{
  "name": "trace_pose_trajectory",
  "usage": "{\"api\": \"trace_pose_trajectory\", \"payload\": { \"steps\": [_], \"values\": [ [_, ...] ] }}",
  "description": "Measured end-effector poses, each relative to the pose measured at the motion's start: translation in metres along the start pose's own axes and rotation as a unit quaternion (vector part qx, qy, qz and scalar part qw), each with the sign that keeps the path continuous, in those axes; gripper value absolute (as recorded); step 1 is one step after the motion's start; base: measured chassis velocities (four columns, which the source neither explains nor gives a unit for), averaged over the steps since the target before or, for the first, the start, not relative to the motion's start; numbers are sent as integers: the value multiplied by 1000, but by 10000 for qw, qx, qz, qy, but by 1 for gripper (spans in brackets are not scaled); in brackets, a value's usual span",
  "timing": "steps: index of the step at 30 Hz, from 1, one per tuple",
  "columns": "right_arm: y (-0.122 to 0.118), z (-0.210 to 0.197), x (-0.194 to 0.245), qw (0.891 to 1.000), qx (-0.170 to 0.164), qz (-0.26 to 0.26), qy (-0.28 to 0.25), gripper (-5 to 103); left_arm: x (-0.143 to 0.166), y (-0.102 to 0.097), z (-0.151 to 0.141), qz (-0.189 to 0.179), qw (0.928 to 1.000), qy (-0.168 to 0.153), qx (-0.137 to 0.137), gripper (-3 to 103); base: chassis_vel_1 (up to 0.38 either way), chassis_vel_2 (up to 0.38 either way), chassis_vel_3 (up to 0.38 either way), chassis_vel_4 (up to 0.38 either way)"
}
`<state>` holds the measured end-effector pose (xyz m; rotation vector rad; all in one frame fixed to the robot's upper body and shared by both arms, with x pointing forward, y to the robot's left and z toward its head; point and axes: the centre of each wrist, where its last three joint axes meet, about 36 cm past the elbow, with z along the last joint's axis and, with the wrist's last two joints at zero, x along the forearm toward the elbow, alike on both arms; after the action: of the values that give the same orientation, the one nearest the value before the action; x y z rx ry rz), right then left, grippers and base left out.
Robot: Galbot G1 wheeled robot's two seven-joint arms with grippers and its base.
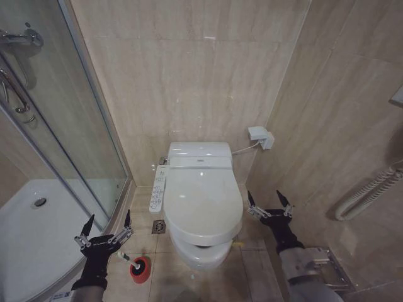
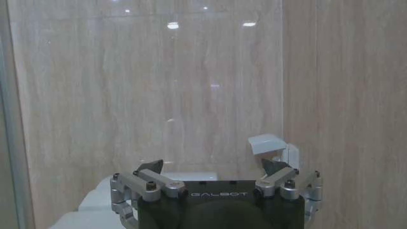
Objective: Open the toilet lid, clean the toilet bowl with a toilet brush, close the toilet lid, and flush.
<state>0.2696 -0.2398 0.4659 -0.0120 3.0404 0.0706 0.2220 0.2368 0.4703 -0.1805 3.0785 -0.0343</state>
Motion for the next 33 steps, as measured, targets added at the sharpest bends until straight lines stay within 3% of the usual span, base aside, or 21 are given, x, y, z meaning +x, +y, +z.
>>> {"api": "trace_pose_trajectory", "payload": {
  "steps": [15,33],
  "values": [
    [3,1,29,9997,-133,-24,187,100,0,0,0,0,10000,0,0,100,0,0,0,0],
    [-3,0,29,9997,21,-12,249,100,0,0,0,0,10000,0,0,100,0,0,0,0]
  ]
}}
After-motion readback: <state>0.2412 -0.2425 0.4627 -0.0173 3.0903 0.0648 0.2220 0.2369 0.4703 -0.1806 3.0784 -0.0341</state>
